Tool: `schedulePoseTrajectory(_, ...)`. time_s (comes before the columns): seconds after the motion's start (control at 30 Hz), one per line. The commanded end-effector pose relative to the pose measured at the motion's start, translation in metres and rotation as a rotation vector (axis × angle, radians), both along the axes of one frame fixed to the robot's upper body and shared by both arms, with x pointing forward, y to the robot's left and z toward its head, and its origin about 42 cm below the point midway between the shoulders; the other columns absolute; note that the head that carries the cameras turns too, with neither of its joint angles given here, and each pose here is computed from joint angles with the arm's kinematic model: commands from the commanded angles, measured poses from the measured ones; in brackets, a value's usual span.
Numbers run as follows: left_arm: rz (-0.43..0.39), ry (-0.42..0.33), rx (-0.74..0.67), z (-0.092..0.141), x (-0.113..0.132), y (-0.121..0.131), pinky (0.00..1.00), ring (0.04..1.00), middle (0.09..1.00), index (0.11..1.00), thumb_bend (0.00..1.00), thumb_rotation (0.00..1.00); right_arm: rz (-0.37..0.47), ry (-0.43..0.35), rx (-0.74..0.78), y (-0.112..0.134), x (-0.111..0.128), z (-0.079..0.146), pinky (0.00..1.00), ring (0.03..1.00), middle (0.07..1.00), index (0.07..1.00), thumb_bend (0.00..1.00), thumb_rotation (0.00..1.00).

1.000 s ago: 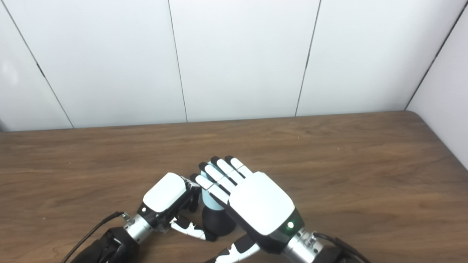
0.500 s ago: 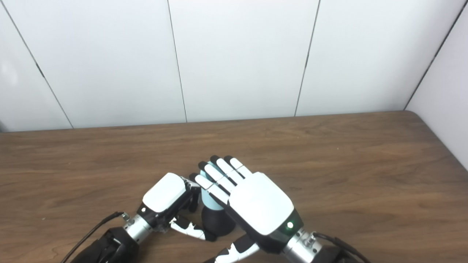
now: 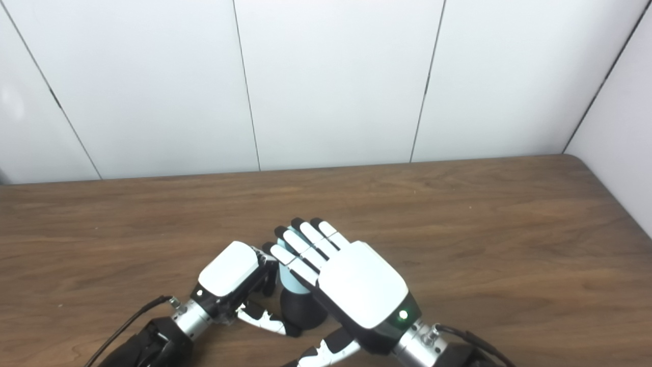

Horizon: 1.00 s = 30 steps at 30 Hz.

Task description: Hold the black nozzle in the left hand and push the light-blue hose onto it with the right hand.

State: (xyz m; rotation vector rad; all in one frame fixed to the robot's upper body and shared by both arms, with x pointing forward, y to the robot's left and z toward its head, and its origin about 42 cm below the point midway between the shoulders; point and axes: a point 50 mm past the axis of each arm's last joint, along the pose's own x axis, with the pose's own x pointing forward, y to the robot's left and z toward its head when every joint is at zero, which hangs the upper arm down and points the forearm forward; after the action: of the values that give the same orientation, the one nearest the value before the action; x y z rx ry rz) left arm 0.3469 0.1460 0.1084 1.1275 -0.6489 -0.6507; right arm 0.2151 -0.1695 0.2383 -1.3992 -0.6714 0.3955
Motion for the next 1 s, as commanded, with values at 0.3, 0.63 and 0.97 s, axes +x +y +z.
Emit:
schedulePoseTrajectory(0.3, -0.011, 0.244, 0.115, -0.0756, -0.0603, 0.0051, 0.3, 0.349, 0.41, 0.518, 0.52, 0.0, 0.057, 0.2, -0.112, 0.0015, -0.0115, -0.0369, 0.88, 0.984, 0.993, 0.939, 0.82, 0.96)
schedulePoseTrajectory(0.63, -0.01, 0.245, 0.117, -0.0746, -0.0603, 0.0052, 0.31, 0.37, 0.425, 0.522, 0.52, 0.0, 0.054, 0.208, -0.123, 0.002, -0.0124, -0.0387, 0.88, 0.982, 0.993, 0.948, 0.81, 0.96)
schedulePoseTrajectory(0.97, -0.005, 0.252, 0.116, -0.0754, -0.0598, 0.0043, 0.3, 0.353, 0.412, 0.519, 0.52, 0.0, 0.06, 0.187, -0.104, 0.0017, -0.0106, -0.0347, 0.88, 0.982, 0.99, 0.941, 0.81, 0.95)
